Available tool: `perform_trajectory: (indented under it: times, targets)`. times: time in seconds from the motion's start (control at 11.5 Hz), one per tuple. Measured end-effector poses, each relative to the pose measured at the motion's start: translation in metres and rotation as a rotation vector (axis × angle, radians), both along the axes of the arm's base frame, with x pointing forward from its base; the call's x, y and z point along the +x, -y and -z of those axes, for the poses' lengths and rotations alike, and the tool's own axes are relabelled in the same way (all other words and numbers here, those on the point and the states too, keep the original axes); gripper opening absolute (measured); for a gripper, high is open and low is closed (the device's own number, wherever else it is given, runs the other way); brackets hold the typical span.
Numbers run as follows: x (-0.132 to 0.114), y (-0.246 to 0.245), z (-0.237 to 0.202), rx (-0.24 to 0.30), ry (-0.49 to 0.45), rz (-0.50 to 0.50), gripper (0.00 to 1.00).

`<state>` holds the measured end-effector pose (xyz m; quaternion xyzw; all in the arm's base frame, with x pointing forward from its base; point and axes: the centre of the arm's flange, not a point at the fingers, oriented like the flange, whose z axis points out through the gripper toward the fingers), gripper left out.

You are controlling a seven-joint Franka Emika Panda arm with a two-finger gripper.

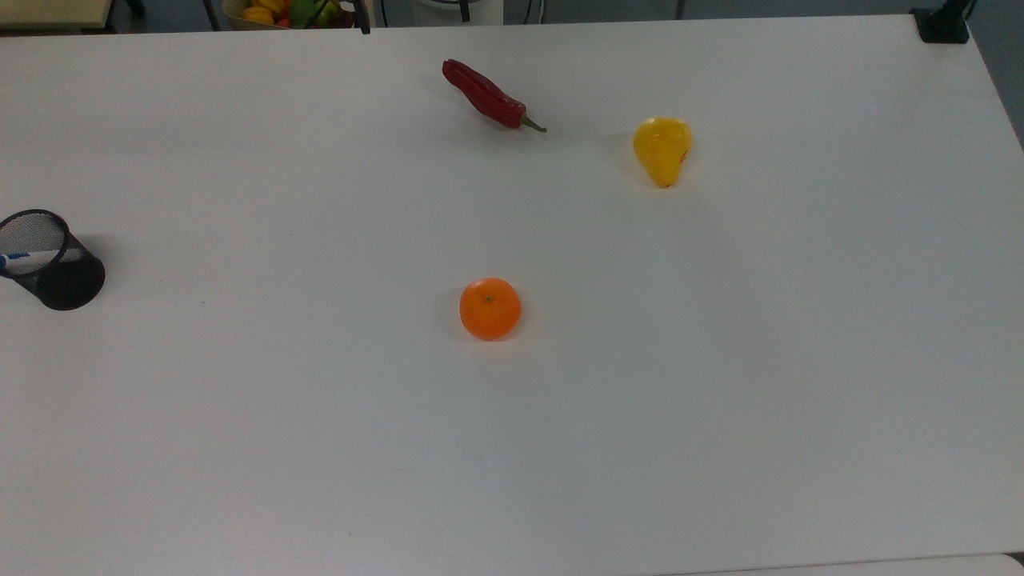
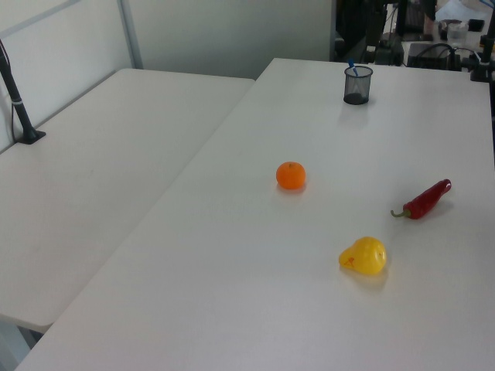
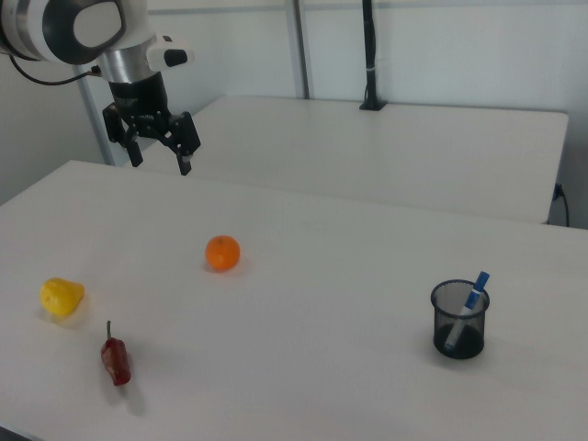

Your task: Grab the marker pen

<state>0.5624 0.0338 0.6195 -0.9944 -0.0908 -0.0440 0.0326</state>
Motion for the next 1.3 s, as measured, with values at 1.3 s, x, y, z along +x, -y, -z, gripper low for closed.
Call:
perform_trajectory:
  times: [1.3]
  targets:
    - [0.054, 0.149, 0.031, -0.119, 0.261, 0.235, 1.0]
